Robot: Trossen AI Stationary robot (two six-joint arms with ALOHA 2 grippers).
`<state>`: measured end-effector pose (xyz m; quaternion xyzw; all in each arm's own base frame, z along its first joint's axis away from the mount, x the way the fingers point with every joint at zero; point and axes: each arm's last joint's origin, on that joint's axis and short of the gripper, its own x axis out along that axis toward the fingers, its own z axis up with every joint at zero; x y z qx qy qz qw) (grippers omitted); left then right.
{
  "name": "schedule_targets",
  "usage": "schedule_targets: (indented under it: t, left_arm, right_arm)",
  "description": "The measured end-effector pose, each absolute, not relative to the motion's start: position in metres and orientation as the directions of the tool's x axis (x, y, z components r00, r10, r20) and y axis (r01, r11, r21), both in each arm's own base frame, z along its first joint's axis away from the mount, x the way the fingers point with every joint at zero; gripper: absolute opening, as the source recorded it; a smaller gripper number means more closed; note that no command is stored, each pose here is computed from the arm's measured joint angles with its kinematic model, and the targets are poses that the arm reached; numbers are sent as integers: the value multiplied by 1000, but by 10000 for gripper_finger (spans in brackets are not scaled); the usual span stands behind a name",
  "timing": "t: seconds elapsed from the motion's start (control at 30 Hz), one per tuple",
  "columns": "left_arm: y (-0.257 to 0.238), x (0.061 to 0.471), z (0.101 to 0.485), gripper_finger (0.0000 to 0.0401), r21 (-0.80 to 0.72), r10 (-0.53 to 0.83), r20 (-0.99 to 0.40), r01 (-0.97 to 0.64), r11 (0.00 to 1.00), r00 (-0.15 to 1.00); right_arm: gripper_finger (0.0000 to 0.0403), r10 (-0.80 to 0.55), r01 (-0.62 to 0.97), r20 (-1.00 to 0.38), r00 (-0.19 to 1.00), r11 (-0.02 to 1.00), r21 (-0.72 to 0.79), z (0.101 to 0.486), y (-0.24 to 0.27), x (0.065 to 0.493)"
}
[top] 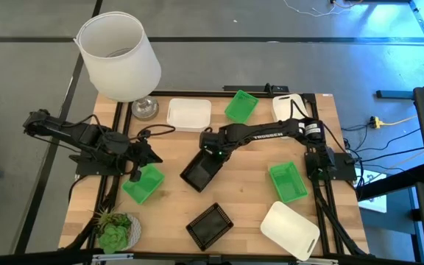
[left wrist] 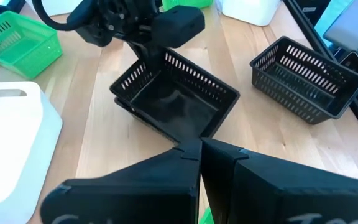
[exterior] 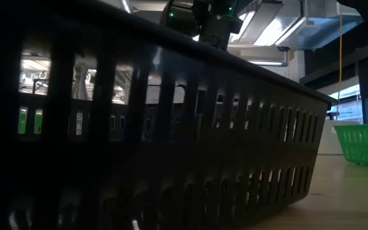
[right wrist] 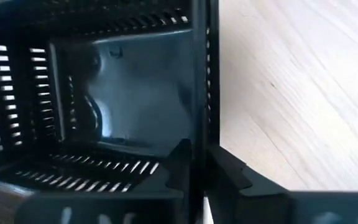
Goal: Stack baskets by color
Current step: Stack the top right black bin on the top left black bin, then stack the bottom left green bin on the top green bin
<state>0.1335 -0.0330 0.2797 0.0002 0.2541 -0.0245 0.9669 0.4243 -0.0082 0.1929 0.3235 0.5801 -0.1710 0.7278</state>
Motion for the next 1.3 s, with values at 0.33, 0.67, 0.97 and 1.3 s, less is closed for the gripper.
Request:
schedule_targets:
  t: [0.33, 0.67, 0.97, 1.3]
  left_arm:
    - [-33, 133, 280, 0, -12, -47, -491, 47, 999, 870]
    - [-34, 133, 280, 0, -30, -82, -495, 78, 997, 865]
    - [-37, 133, 279, 0, -89, -200, -501, 179, 980, 842]
    - [-40, 134, 282, 0, -127, -275, -473, 244, 961, 837]
  right_arm:
    - [43, 211, 570, -922, 325, 734, 369, 197, -7, 430]
    - [43, 114, 436, -914, 389, 851, 292, 227, -10, 439]
    - [43, 122, 241, -912, 391, 943, 229, 246, 5, 440]
    - [43, 160, -279, -926, 342, 958, 62, 271, 80, 416]
